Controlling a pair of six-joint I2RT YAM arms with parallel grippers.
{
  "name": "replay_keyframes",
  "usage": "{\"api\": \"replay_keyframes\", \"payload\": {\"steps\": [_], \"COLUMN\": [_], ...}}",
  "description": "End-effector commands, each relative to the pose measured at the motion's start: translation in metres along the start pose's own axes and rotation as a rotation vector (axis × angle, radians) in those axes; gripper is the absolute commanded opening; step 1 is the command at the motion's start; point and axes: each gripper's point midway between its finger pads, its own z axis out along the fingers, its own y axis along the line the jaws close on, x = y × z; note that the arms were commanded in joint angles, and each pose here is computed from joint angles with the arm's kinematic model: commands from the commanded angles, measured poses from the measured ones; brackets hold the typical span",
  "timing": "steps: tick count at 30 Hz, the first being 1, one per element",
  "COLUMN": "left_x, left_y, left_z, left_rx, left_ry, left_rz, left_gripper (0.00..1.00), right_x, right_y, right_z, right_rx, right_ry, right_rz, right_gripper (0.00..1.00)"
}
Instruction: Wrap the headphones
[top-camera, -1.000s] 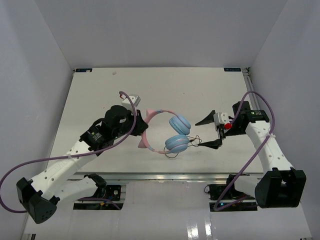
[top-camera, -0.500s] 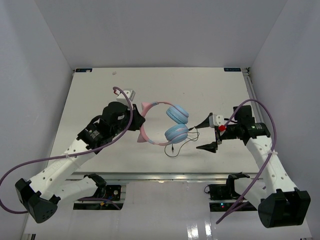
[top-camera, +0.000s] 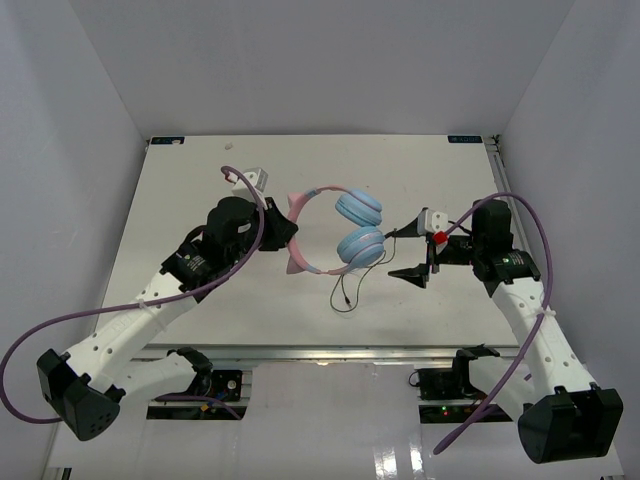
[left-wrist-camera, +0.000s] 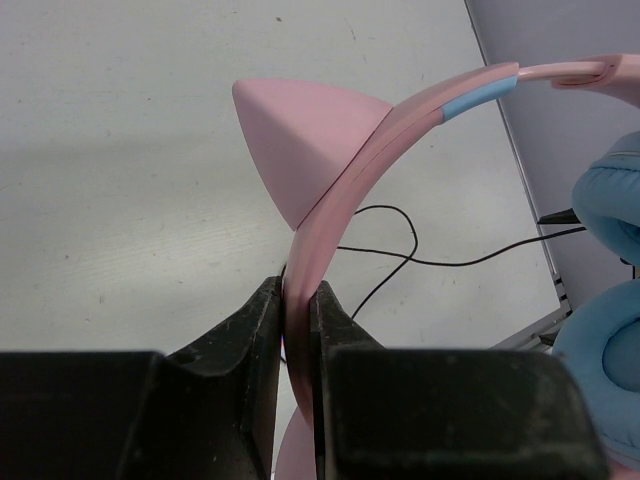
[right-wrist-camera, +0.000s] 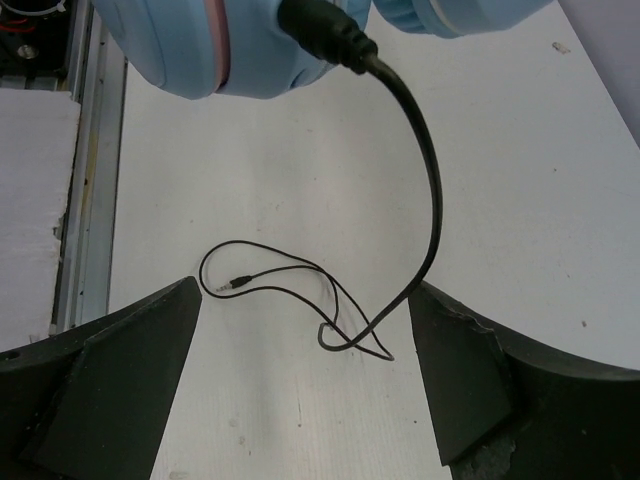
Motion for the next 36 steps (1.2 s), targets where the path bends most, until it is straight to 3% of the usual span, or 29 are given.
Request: {"api": "replay_keyframes", "payload": {"steps": [1, 10, 17, 25, 31, 36], "left_x": [-0.041, -0.057, -0.069, -0.104, -0.132, -0.178], "left_y": [-0.028, -0.015, -0.039, -0.074, -0.088, -0.104], "left_z": [-0.013, -0.023, -0.017, -0.010, 0.000, -0.008], "left_rx": [0.103, 0.037, 0.131, 0.252, 0.296, 0.331], "left_ry": [-0.122, -0.182, -0.181, -0.234, -0.285, -0.396], "left_rz": [-0.066, -0.047, -0.060, -0.214, -0.392, -0.465], "left_gripper": [0.00, 0.00, 0.00, 0.00, 0.00, 0.00], "right_x": [-0.017, -0.035, -0.025, -0.050, -0.077, -0.116], "right_y": [-0.020, -0.045, -0.044, -0.054, -0.063, -0.066], "right_z": [-0.002, -0.016, 0.010, 0.027, 0.026, 0.020], "right_rx": [0.061, 0.195, 0.080, -0.004, -0.004, -0.026], "right_ry": [-0.010, 0.050, -0.087, -0.227, -0.315, -0.421], "right_rz": [-0.042, -0.053, 0.151, 0.180, 0.225, 0.238], "right_gripper": [0.91, 0.93, 0.94, 1.00, 0.86, 0.77]}}
